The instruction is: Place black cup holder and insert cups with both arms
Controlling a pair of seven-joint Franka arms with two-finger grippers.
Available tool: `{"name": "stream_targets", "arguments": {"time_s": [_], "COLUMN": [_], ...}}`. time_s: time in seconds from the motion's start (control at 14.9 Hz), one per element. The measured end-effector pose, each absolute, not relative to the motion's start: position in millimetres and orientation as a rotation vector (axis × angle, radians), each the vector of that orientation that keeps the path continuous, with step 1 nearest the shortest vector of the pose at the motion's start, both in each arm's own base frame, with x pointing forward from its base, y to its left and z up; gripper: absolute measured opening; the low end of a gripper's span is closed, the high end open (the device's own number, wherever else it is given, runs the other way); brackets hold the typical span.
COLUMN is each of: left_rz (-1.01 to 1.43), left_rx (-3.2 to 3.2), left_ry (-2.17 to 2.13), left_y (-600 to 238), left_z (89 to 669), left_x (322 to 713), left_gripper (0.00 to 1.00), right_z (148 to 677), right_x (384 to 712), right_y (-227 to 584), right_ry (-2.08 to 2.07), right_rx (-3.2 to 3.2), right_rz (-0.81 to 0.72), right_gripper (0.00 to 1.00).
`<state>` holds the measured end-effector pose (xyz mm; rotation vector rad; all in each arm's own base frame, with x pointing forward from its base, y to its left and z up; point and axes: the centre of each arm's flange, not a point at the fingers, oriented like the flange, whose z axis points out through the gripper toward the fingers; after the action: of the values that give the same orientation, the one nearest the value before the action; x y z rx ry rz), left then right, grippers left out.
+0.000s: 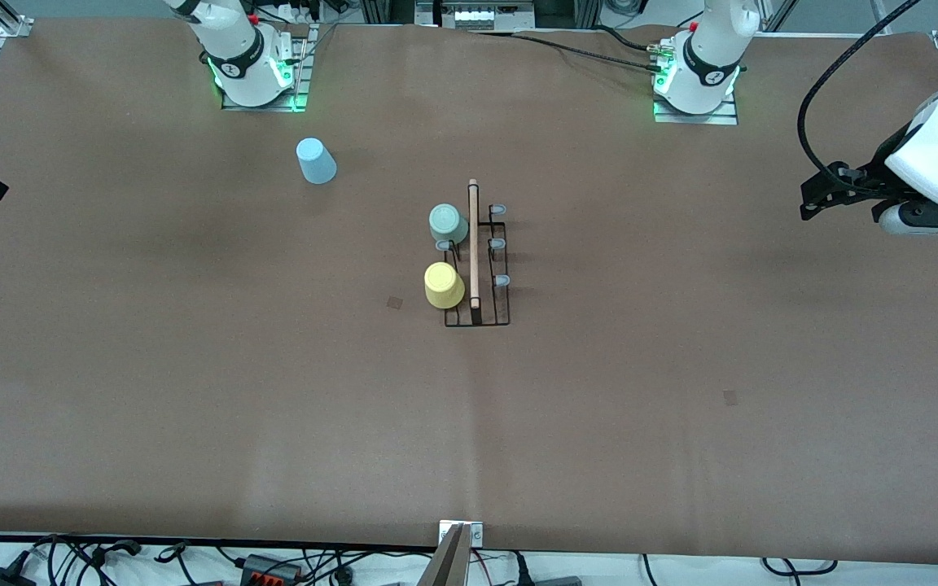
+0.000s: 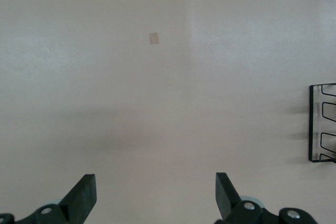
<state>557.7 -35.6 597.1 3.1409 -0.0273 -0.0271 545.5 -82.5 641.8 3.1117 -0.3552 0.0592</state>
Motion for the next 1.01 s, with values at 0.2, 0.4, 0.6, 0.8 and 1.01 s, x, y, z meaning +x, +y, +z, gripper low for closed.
{"name": "stream_targets", "arguments": {"time_s": [0.2,0.4,0.6,0.8,1.01], "left_rz": [-0.027,-0.027,-0.027,-0.027,-0.027], "left_rx": [3.141,3.141,3.141,3.141,3.141], "left_ry": [-0.027,-0.027,-0.027,-0.027,-0.027], "left_y": [-35.6,-35.6,-35.6,-35.6,-35.6], "left_z": [597.1,597.1,597.1,597.1,597.1], "left_x": [557.7,557.7,557.7,557.7,557.7], "left_gripper": [1.00,1.00,1.00,1.00,1.00], "right_z": [633.0,629.6,629.1,629.7,628.8], "right_x": [551.2,556.9,559.6,559.0,557.4], "right_y": [-79.7,-54.3,-22.3,-16.3,-23.1], "right_ry": [-0.272,-0.185,-0.103,-0.139,-0.164], "right_rx": [3.120,3.105,3.090,3.089,3.088], "right_rz": [0.034,0.024,0.025,0.019,-0.001], "right_gripper": [1.00,1.00,1.00,1.00,1.00]}}
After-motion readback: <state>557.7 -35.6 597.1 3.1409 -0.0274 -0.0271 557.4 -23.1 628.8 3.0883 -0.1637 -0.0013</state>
